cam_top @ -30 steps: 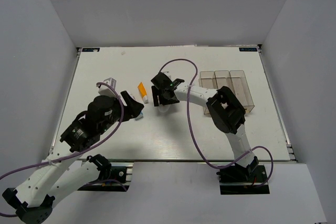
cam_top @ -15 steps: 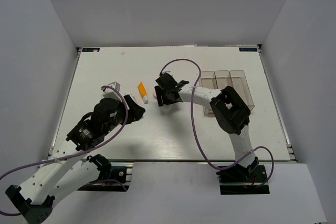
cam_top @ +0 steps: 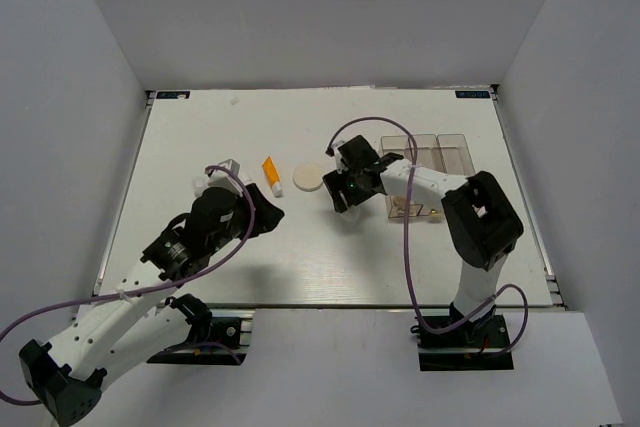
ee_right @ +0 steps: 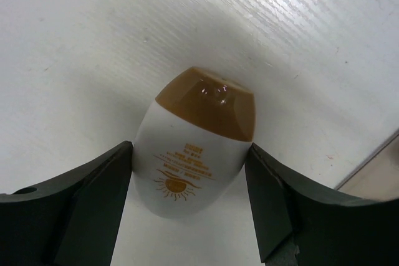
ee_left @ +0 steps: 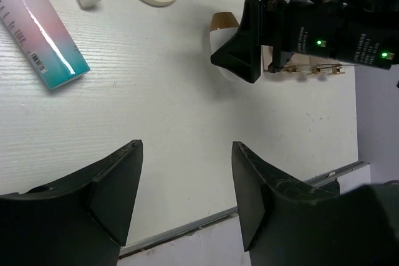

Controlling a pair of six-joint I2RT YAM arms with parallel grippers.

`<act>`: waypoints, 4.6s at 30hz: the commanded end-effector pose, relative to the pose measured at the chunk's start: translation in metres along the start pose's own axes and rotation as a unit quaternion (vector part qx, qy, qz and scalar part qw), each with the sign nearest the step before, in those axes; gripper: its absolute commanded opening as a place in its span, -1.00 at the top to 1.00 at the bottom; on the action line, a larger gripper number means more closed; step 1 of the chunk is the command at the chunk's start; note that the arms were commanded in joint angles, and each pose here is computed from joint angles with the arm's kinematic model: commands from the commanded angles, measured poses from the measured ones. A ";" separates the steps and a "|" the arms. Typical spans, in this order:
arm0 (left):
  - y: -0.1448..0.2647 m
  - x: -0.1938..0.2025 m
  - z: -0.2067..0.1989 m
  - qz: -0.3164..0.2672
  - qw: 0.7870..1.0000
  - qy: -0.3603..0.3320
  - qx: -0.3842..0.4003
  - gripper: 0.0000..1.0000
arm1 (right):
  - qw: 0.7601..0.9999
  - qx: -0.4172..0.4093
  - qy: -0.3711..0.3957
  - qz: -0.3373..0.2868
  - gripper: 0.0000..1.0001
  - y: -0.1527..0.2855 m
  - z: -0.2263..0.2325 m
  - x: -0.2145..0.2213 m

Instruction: Organize the makeup

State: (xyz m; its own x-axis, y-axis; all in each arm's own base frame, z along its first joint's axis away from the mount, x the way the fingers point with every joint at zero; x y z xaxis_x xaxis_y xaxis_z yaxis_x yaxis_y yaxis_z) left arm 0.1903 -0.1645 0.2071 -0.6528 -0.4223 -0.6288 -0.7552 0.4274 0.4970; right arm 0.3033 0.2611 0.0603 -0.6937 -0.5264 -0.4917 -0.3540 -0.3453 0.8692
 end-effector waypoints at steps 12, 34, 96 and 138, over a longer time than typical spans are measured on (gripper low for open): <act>-0.020 0.019 0.007 0.017 1.000 0.004 0.005 -0.34 | 0.990 -0.004 0.024 -0.142 0.89 0.108 -0.051 -0.061; -0.066 0.026 -0.004 0.051 0.998 -0.017 0.013 -0.34 | 0.970 0.229 -0.025 -0.082 0.94 0.123 -0.224 -0.016; -0.186 -0.077 0.075 0.077 0.949 -0.094 -0.292 -0.35 | 0.982 0.013 0.021 -0.186 0.84 0.139 -0.171 -0.028; -0.213 -0.046 -0.202 0.147 0.921 -0.072 0.354 0.52 | 0.929 0.218 -0.128 -0.270 1.00 0.204 -0.221 -0.028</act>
State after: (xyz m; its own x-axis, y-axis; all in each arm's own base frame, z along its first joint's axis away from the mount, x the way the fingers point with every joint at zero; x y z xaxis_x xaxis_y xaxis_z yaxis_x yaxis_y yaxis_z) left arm 0.3839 -0.3601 0.2229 -0.7573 -0.1323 -0.6395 -0.4296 0.8384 0.3353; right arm 0.3802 0.0551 0.2083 -0.5205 -0.2370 -0.8203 -0.7800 -0.2588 0.5697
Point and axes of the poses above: each gripper's point midway between its finger pads, its own y axis back along the fingers, its own z axis along the line the jaws close on, x = y × z, the point moved 3 cm from there along y, back along the fingers, and after that the axes turned 3 degrees about y, right-handed, at the moved point
